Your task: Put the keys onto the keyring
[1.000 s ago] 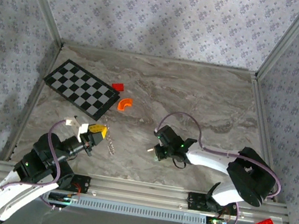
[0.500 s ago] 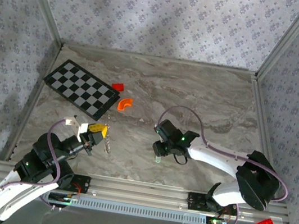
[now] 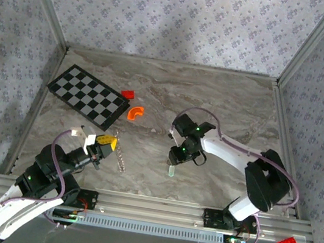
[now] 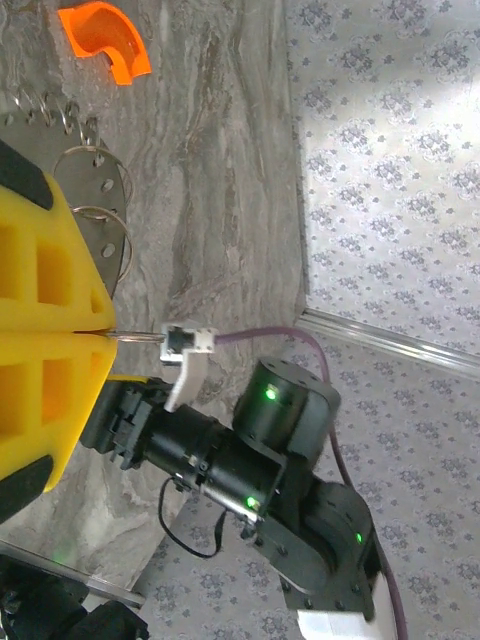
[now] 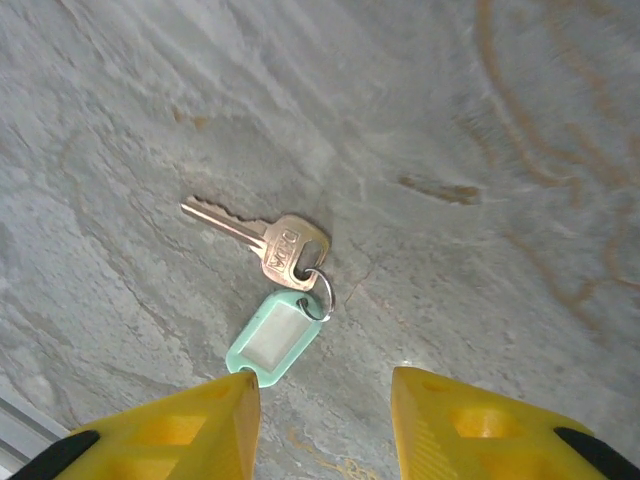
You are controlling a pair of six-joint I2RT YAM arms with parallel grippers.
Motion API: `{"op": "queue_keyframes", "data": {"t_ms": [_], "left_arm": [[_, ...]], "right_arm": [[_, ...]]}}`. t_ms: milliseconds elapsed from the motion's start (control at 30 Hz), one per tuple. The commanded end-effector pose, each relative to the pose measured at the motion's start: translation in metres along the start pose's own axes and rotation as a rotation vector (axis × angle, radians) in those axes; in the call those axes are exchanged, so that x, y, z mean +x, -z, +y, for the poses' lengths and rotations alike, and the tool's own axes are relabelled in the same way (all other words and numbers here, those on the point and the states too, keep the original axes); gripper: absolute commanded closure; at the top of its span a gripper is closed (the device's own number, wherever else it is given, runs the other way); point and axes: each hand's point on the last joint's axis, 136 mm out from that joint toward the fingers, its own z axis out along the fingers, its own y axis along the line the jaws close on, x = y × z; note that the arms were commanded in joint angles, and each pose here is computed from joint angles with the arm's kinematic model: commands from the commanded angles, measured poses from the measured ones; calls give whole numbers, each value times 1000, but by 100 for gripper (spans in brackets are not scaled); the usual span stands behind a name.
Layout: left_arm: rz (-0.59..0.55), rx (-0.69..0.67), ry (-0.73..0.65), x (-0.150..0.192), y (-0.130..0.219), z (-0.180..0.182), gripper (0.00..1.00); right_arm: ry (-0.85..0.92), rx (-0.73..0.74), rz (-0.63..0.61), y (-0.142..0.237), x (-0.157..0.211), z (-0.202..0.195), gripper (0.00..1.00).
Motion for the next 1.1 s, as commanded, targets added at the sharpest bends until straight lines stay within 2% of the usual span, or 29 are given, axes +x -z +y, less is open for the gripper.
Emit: {"op": "queue_keyframes", "data": {"t_ms": [0, 400, 1067], "left_arm": [[-61, 40, -14, -17, 2, -9, 100], [-59, 48, -16, -17, 1, -10, 100], [-58, 51, -16, -17, 0, -11, 100]], "right_arm": [[28, -35, 73, -5, 8, 6, 61], [40, -60, 107, -25, 3, 5, 67], [23, -92, 77, -31, -8, 3, 79]]}}
